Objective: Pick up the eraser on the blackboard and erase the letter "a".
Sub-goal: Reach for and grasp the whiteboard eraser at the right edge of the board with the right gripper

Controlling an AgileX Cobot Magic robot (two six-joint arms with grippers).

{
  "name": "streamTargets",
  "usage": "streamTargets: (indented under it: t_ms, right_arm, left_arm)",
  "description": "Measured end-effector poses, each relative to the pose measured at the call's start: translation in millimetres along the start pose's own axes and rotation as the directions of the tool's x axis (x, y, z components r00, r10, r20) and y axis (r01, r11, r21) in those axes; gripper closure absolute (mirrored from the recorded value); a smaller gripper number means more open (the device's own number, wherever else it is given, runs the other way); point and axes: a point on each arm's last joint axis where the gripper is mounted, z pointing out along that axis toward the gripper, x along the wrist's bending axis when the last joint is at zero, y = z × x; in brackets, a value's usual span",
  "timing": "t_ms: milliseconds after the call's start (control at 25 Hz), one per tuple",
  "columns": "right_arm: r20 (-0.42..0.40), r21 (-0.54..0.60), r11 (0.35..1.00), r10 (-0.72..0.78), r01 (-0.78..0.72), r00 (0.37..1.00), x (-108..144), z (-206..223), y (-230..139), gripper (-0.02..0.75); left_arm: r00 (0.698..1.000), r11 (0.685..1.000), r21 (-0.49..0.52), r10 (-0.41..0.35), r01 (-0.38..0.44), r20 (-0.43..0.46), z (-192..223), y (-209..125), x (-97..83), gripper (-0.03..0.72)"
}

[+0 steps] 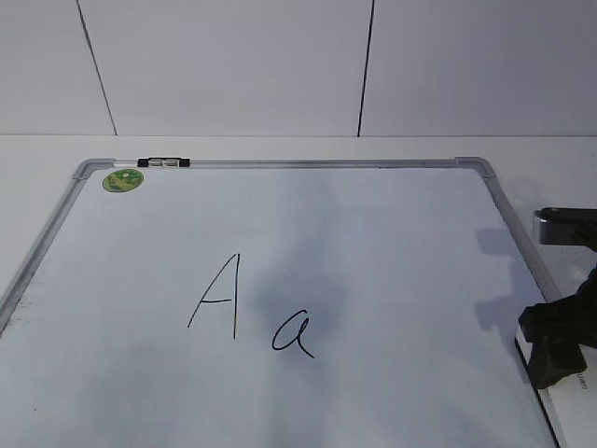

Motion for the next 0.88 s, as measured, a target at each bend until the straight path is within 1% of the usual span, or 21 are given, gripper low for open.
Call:
streamTargets:
  t_ms: [800,880]
  right_arm:
    - [0.004,0.021,1.000,0.001,-0.002,1.000,0.0,8.4,2.6,0.141]
    - [0.004,0.021,1.000,0.001,-0.002,1.000,0.0,8.4,2.6,0.154]
  left_arm:
    - [1.000,1.000,0.000,0.000,0.000,0.000,0.0,0.0,0.0,0.444]
    - [1.000,1.000,0.000,0.000,0.000,0.000,0.0,0.0,0.0,0.443]
